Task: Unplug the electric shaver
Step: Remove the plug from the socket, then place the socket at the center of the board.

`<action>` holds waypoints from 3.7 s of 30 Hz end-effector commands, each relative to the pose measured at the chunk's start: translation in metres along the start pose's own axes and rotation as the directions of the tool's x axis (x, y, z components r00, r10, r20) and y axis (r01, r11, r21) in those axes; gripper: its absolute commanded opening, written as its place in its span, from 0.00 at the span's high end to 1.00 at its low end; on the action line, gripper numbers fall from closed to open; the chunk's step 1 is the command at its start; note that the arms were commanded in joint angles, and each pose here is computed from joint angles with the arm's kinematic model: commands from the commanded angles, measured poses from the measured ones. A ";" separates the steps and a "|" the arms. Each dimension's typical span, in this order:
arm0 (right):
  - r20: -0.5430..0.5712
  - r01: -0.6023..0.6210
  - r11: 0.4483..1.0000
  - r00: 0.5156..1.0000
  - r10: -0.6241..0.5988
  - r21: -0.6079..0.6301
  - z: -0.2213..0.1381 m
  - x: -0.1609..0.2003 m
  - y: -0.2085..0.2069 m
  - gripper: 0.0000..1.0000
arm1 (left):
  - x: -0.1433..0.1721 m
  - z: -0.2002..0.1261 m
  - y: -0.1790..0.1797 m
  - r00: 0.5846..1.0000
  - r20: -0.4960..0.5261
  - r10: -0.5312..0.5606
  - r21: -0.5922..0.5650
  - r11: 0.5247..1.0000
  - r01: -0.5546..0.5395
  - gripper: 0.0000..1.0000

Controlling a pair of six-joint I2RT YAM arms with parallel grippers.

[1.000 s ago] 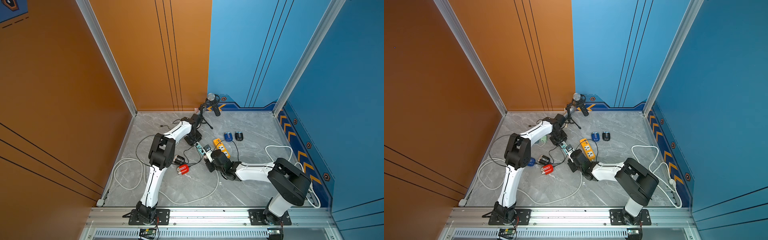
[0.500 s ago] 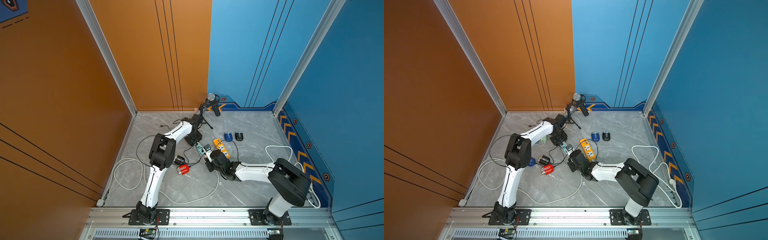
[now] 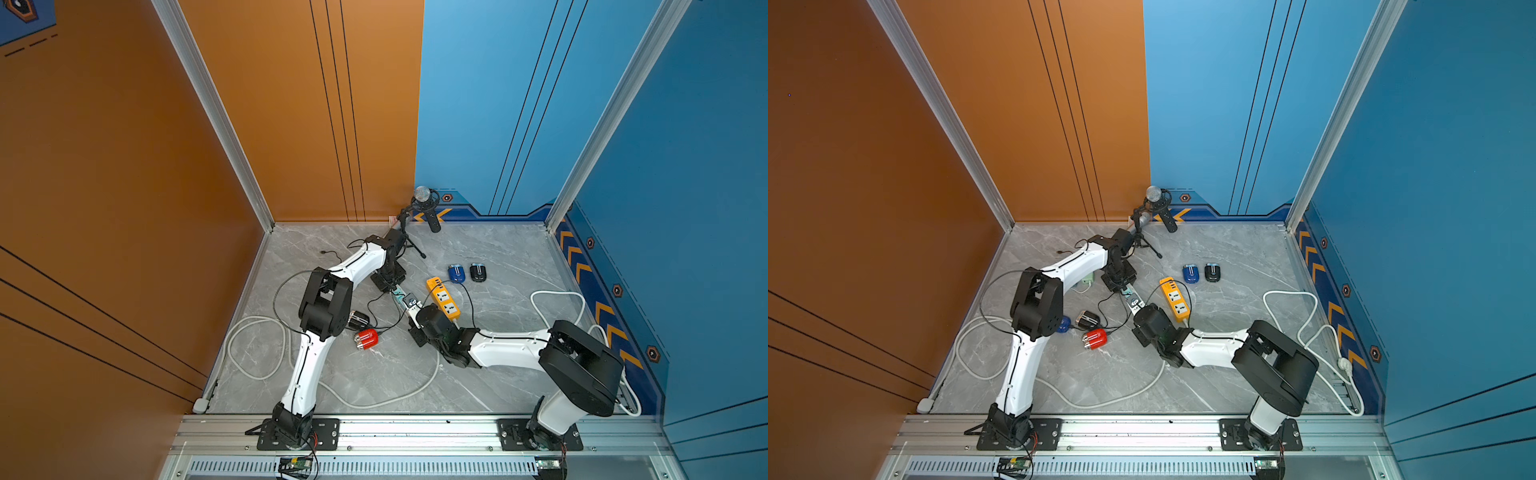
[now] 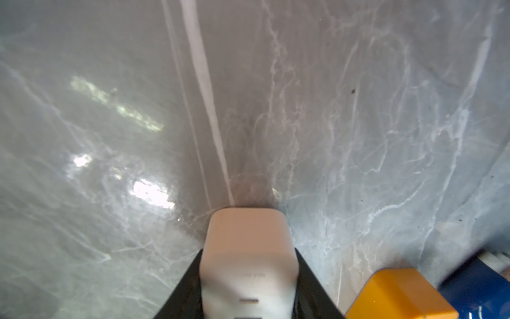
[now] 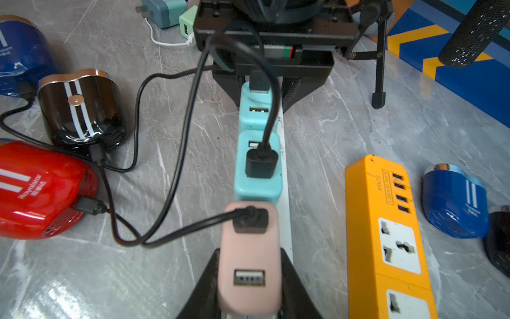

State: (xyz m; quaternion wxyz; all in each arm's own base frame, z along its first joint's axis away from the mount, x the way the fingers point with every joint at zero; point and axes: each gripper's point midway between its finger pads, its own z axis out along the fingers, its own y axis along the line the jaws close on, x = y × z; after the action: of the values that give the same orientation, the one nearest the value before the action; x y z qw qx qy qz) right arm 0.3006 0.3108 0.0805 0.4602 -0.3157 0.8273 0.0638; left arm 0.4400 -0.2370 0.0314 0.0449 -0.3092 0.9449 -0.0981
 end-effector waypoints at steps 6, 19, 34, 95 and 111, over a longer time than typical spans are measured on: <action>0.092 -0.243 0.940 0.958 0.271 -0.239 -0.015 -0.042 0.017 0.72 | 0.016 0.030 0.015 1.000 -0.031 0.006 -0.084 0.996 -0.008 0.73; 0.079 -0.182 0.957 0.976 0.204 -0.226 -0.014 -0.038 0.028 0.75 | 0.019 0.030 0.016 0.999 -0.027 0.020 -0.092 0.996 -0.022 0.73; 0.094 0.018 1.000 0.995 -0.018 -0.001 -0.025 -0.038 0.020 0.76 | 0.021 0.029 0.019 0.999 -0.028 0.029 -0.098 0.995 -0.032 0.73; -0.129 -0.210 0.961 0.974 0.188 -0.182 -0.028 -0.014 0.010 0.81 | 0.014 0.030 0.007 0.998 0.016 0.059 -0.089 0.994 -0.057 0.71; -0.219 -0.120 0.966 0.973 0.069 -0.228 -0.062 0.038 0.017 0.79 | 0.012 0.011 -0.011 0.989 0.071 0.129 -0.056 0.991 -0.125 0.63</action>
State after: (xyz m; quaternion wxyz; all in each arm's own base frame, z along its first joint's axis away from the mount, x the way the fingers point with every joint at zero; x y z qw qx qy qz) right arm 0.2447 0.2880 0.0871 0.3423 -0.3129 0.8721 0.1563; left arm 0.4370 -0.2499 0.0314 0.0692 -0.2726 0.9567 -0.0748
